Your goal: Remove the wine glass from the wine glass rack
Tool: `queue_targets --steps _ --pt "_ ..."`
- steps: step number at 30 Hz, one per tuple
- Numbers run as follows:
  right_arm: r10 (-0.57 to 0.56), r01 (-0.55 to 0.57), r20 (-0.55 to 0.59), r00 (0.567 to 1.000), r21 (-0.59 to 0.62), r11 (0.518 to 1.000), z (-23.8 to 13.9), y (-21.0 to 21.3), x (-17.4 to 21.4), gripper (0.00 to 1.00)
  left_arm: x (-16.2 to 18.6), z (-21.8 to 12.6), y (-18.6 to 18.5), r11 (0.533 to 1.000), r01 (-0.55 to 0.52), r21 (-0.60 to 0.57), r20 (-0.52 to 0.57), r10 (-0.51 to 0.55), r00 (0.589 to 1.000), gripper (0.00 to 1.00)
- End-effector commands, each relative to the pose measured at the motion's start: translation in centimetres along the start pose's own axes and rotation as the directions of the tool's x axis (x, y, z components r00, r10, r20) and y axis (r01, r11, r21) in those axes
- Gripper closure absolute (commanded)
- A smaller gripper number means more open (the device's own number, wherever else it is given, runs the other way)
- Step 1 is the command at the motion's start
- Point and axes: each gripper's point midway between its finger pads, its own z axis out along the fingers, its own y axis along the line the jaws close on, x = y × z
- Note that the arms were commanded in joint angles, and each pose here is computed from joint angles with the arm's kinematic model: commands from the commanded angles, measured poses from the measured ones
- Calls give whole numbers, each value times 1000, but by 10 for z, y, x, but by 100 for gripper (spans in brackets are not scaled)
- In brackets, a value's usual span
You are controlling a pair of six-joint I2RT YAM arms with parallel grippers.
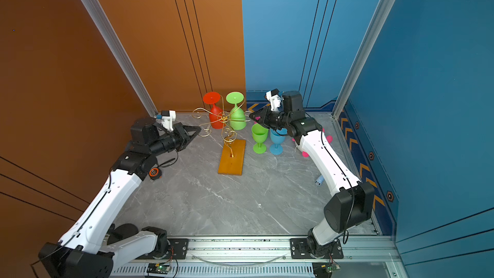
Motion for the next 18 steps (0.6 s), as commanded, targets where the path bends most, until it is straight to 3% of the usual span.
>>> queue_targets --steps 1,18 --pt "-77 77 9 997 -60 995 -7 25 5 90 -6 -15 -37 987 -115 108 33 113 993 96" --pt "-97 99 26 995 -92 991 -11 43 -2 97 -11 -23 -46 987 -122 104 32 119 992 98"
